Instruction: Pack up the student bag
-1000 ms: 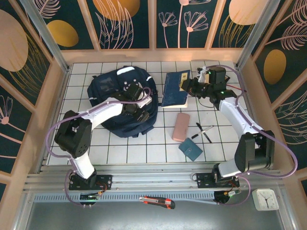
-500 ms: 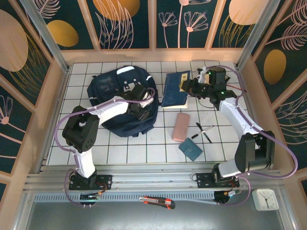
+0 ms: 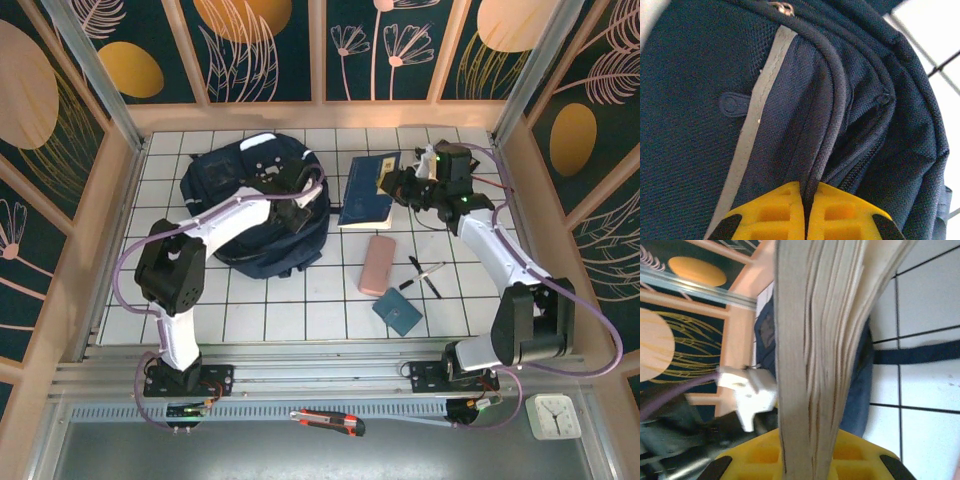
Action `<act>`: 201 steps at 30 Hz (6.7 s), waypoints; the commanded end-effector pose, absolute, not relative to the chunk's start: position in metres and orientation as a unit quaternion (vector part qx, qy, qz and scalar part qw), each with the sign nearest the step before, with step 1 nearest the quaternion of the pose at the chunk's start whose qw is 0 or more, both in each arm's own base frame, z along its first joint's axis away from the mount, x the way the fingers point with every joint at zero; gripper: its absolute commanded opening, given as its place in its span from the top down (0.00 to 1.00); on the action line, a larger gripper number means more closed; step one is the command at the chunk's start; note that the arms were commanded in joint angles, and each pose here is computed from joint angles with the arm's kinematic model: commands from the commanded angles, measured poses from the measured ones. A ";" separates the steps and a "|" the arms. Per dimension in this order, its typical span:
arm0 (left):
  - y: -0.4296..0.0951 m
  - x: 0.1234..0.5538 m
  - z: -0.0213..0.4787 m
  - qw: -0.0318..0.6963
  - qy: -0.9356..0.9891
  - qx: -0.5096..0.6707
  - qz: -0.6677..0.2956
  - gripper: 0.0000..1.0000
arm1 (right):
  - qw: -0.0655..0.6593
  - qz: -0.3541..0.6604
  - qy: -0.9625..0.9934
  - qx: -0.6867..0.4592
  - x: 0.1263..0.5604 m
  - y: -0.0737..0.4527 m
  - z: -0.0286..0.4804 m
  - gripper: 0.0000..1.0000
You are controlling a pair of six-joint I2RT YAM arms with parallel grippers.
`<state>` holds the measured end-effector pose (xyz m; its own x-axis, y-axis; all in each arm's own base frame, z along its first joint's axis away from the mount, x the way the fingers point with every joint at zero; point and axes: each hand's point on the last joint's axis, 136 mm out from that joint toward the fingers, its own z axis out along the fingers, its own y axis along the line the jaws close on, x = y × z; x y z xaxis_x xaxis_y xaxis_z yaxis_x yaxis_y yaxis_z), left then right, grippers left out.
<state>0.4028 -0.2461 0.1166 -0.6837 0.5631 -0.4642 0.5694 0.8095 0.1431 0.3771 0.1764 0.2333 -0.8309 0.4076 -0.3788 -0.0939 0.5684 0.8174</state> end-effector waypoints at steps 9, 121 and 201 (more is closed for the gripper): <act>-0.260 0.432 0.266 0.367 0.901 0.214 -0.084 1.00 | 0.234 0.496 0.814 0.191 0.355 0.215 0.207 1.00; -0.049 0.408 0.037 0.214 0.900 -0.259 -0.277 0.40 | 0.075 0.297 0.945 0.115 0.421 0.247 0.067 0.51; -0.190 0.404 0.181 0.223 0.728 -0.310 -0.569 1.00 | 0.196 0.133 0.971 -0.019 0.297 0.324 0.109 0.41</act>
